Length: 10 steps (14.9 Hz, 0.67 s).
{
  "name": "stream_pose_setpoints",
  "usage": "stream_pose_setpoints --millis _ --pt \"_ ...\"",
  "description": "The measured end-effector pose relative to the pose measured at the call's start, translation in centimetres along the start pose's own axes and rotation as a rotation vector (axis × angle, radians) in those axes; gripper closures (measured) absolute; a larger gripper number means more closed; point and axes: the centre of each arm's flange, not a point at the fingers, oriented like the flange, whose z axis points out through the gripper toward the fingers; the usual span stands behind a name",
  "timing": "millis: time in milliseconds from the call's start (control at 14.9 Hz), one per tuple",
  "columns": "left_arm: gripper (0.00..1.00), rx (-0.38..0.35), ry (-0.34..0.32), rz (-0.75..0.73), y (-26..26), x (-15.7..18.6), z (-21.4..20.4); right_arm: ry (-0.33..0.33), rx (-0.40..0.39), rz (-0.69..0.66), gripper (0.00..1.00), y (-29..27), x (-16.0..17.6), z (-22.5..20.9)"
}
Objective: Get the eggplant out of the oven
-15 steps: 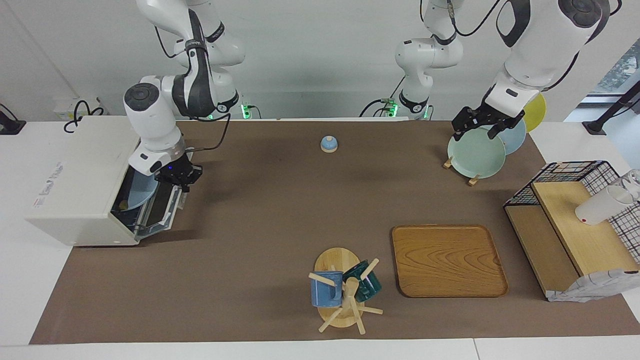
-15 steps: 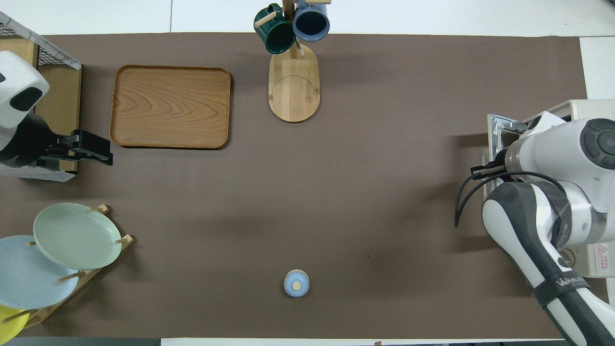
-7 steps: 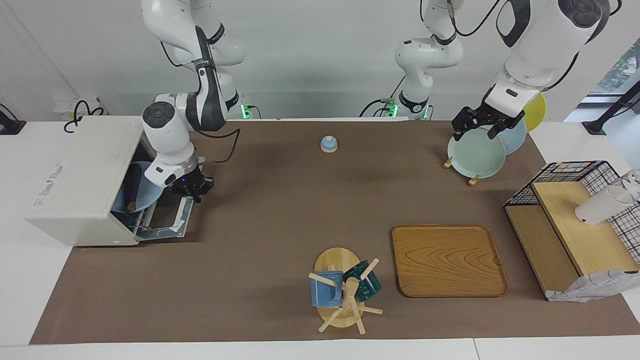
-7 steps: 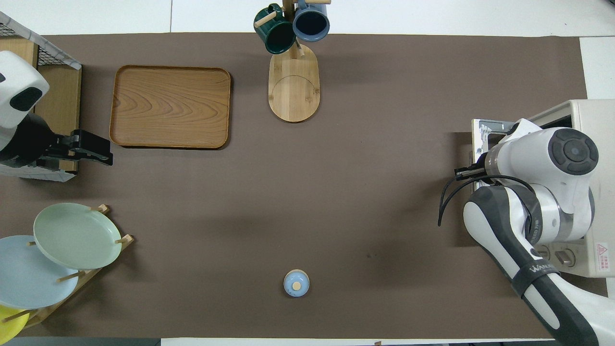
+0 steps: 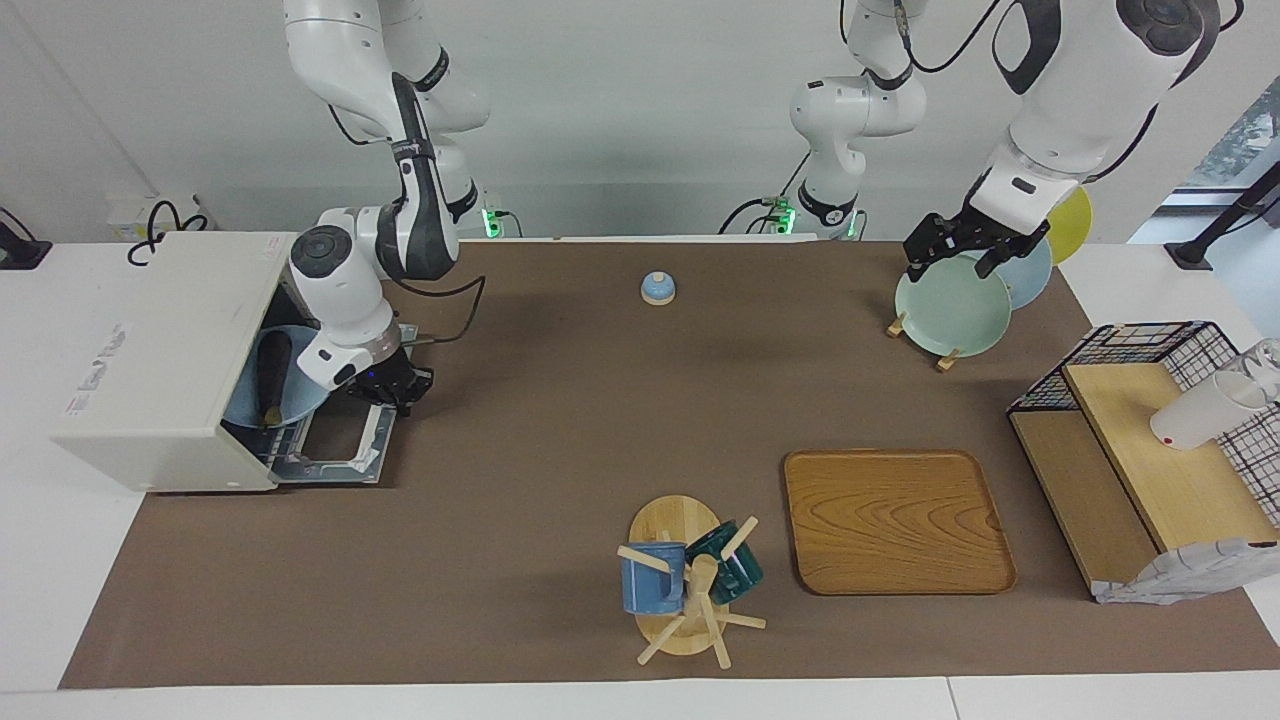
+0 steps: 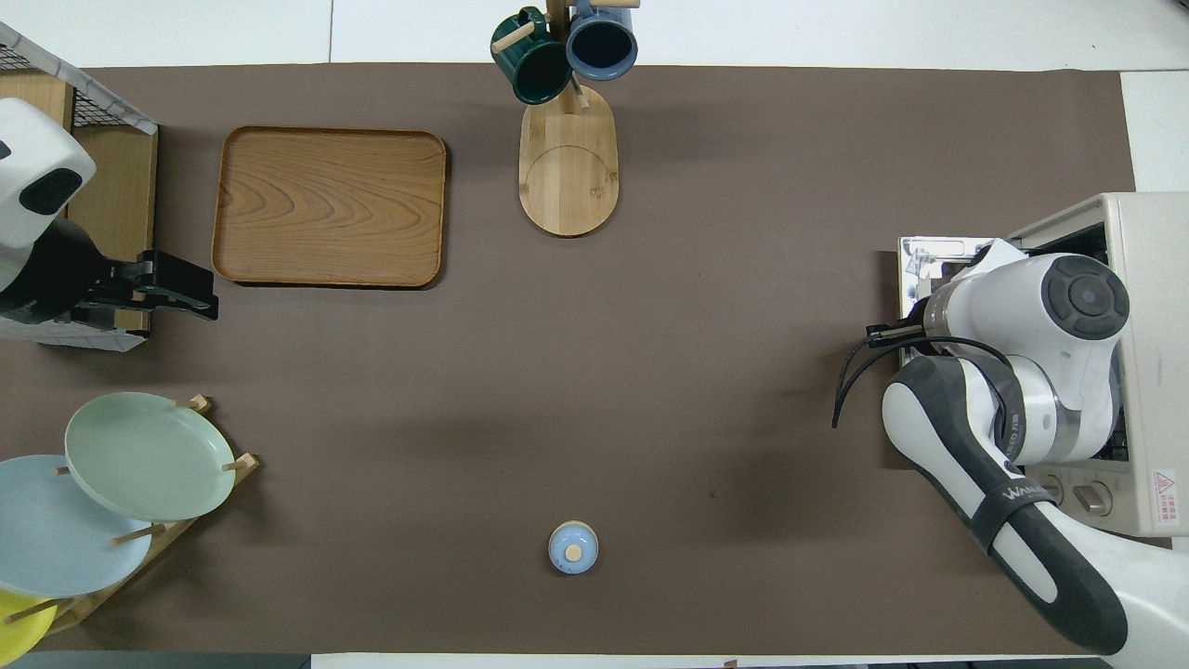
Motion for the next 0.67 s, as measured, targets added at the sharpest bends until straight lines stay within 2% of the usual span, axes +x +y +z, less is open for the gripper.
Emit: stream_pose_setpoints --millis 268,468,669 --pt "0.00 0.000 0.000 0.000 0.0 0.0 0.0 0.010 -0.002 0.029 0.99 -0.2 0.4 0.1" --pt "0.00 0.000 0.000 0.000 0.0 0.0 0.0 0.022 -0.001 0.043 0.99 -2.4 1.2 -0.8" --pt "0.00 0.000 0.000 0.000 0.0 0.0 0.0 -0.043 -0.001 0.041 0.97 -4.5 2.4 -3.6"
